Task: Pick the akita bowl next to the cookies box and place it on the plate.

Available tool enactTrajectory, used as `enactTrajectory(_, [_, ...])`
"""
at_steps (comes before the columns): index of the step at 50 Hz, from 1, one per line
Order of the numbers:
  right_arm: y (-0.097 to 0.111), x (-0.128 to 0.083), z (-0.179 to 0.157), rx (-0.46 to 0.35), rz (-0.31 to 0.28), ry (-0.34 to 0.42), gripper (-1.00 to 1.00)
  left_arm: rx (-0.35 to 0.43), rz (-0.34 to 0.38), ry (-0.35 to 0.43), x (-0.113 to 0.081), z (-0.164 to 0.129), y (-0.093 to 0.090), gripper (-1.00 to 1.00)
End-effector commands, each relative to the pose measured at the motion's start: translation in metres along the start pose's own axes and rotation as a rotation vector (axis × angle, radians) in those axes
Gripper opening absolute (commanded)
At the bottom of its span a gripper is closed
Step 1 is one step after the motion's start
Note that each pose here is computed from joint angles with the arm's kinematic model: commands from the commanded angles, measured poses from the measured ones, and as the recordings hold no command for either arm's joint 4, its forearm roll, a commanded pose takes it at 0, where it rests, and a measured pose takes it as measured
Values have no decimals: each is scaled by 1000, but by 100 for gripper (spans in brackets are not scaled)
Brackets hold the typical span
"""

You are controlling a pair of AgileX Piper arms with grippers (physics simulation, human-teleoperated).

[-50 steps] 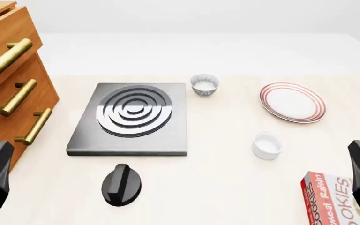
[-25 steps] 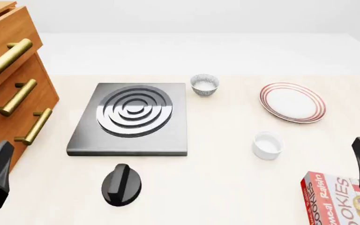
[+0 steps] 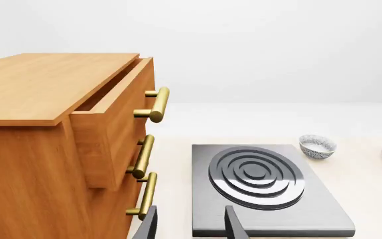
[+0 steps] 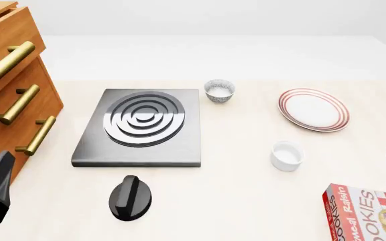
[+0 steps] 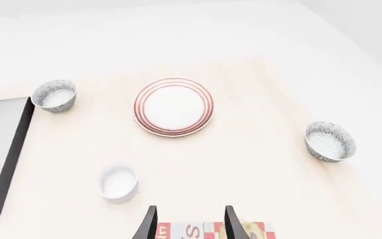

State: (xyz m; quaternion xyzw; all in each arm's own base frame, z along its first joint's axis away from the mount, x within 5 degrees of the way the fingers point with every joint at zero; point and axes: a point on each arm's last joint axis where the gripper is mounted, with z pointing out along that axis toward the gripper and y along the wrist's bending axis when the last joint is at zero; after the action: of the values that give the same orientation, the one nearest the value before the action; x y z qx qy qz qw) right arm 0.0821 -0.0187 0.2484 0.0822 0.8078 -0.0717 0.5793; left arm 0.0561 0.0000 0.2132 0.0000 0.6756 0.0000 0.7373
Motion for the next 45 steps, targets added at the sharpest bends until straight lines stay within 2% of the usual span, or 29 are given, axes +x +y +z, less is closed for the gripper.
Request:
enactTrajectory(1, [-10, -6, 9, 94, 38, 115, 100, 0, 0, 0, 0, 0, 0, 100])
enactTrajectory(4, [-15, -19, 3, 138, 51, 132, 100, 0, 0, 0, 0, 0, 0, 100])
enactTrajectory(11, [-21, -31, 3, 183, 65, 181, 100, 0, 0, 0, 0, 0, 0, 100])
enactTrajectory(15, [-27, -33, 10, 214, 76, 223, 100, 0, 0, 0, 0, 0, 0, 100])
enactTrajectory(17, [-34, -31, 20, 248, 99, 271, 100, 0, 0, 0, 0, 0, 0, 100])
enactTrajectory(20, [-39, -34, 25, 270, 117, 295, 100, 0, 0, 0, 0, 0, 0, 100])
enactTrajectory(27, [-52, -46, 34, 314, 101, 324, 100, 0, 0, 0, 0, 0, 0, 100])
enactTrajectory(45, [-78, -77, 61, 354, 124, 373, 100, 0, 0, 0, 0, 0, 0, 100])
